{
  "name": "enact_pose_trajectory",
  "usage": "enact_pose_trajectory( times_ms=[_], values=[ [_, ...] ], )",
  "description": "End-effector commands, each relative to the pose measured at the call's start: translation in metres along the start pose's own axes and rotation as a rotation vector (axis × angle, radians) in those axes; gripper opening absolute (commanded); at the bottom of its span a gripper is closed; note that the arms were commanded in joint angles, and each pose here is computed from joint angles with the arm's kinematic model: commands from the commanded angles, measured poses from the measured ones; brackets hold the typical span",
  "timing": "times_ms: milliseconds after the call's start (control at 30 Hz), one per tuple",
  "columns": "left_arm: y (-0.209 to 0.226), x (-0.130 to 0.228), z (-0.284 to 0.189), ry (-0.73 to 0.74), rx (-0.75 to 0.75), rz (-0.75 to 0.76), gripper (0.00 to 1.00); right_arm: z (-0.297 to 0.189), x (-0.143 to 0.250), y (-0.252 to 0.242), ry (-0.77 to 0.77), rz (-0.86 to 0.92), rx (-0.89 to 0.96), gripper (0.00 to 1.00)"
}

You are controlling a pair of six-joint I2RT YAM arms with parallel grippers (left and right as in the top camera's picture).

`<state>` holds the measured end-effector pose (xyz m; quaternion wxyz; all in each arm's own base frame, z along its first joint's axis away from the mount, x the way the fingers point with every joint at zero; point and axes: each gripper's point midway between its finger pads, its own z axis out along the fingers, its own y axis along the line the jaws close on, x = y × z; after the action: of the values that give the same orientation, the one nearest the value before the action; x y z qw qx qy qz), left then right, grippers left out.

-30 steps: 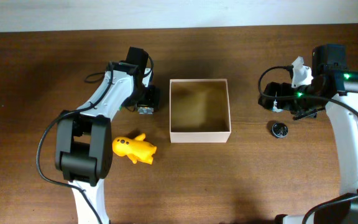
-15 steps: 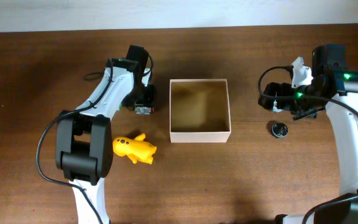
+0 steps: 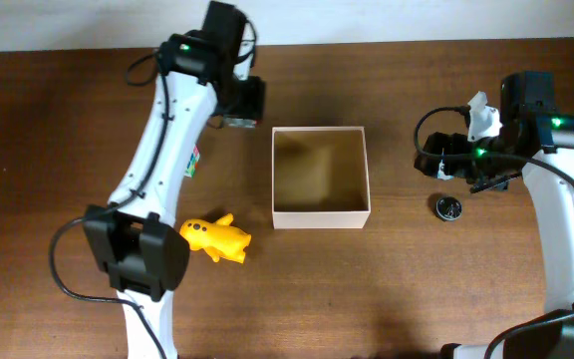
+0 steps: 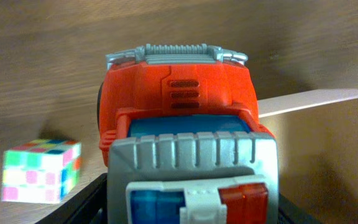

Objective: Pack container
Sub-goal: 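Carry the truck over the pink box and lower it inside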

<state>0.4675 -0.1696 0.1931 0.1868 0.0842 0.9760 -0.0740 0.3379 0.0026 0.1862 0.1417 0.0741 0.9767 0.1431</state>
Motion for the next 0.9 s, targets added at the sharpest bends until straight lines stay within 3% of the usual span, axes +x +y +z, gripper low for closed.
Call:
enact_pose_trajectory(
  times_ms=[0,167,367,467,633,867],
  values=[
    [-0.038,-0.005,-0.024,-0.062,0.049,-0.062,0.38,-0.005,-0.004,-0.003,-0.013,-0.003,0.014,0.99],
    [-0.089,0.007,-0.01,-0.04,0.092,-0.086,0.38,-0.005,-0.003,-0.003,-0.012,-0.003,0.014,0.99],
    [-0.154,0.034,0.019,0.016,0.125,-0.007,0.38,-0.005,-0.003,-0.003,-0.012,-0.003,0.014,0.99],
    [-0.17,0.043,0.042,0.033,0.119,0.026,0.29,-0.005,-0.003,-0.003,-0.01,-0.002,0.014,0.99],
    [-0.172,0.056,0.078,0.094,0.089,-0.002,0.19,-0.005,0.0,-0.003,0.001,0.001,0.015,0.99],
    [-0.167,0.055,0.086,0.101,0.081,-0.044,0.2,-0.005,0.0,-0.003,0.0,0.001,0.015,0.99]
  ],
)
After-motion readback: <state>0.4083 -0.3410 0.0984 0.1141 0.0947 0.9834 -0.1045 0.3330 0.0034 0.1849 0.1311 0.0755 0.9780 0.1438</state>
